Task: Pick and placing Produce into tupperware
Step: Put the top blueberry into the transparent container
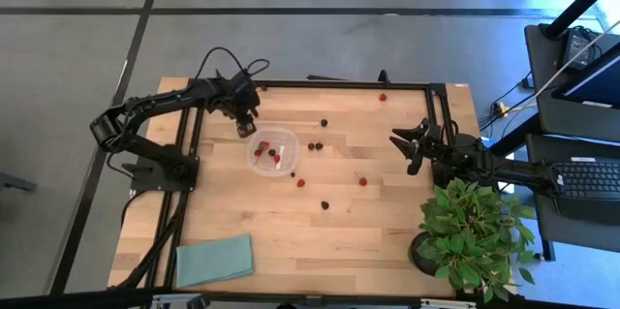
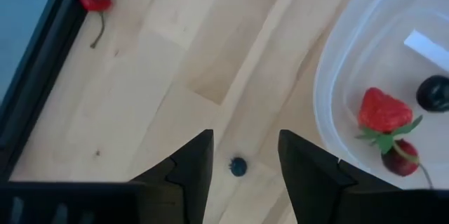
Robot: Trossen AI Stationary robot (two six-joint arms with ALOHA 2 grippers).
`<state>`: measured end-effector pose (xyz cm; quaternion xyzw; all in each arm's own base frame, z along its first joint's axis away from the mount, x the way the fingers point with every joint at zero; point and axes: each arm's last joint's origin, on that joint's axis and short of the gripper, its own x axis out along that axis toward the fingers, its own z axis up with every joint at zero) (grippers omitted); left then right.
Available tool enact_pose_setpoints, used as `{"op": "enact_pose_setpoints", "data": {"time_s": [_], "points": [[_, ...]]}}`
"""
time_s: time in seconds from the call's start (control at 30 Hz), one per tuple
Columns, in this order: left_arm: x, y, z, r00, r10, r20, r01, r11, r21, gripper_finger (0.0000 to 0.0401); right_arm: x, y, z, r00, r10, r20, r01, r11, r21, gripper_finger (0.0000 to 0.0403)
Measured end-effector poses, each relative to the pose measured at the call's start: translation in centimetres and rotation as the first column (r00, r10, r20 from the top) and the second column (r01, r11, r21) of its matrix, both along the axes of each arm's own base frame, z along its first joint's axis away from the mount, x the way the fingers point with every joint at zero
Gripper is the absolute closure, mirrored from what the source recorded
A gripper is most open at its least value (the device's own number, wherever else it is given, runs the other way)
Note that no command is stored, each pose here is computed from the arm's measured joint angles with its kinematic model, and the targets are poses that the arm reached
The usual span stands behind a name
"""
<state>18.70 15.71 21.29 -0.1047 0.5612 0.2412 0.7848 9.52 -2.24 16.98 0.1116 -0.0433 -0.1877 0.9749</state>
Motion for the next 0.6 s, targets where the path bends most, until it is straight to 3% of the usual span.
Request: {"op": "enact_pose_setpoints", "data": {"time_s": [0.33,0.47,0.6], "points": [[-1.0,0.0,-0.3,0.981,0.192,-0.04,-0.194,0.978,-0.072,0.0225,0.0,0.0,0.0,1.0,0.001,0.003,-0.001,1.0,0.007,0.0253],[-1.5,0.0,-0.3,0.956,0.273,-0.108,-0.276,0.961,-0.009,0.0197,0.0,0.0,0.0,1.0,0.002,0.012,-0.002,1.0,0.03,0.0253],[-1.4,0.2,-0.3,0.934,0.345,-0.094,-0.344,0.939,0.024,0.0182,0.0,0.0,0.0,1.0,0.002,0.013,-0.002,1.0,0.03,0.0253]]}}
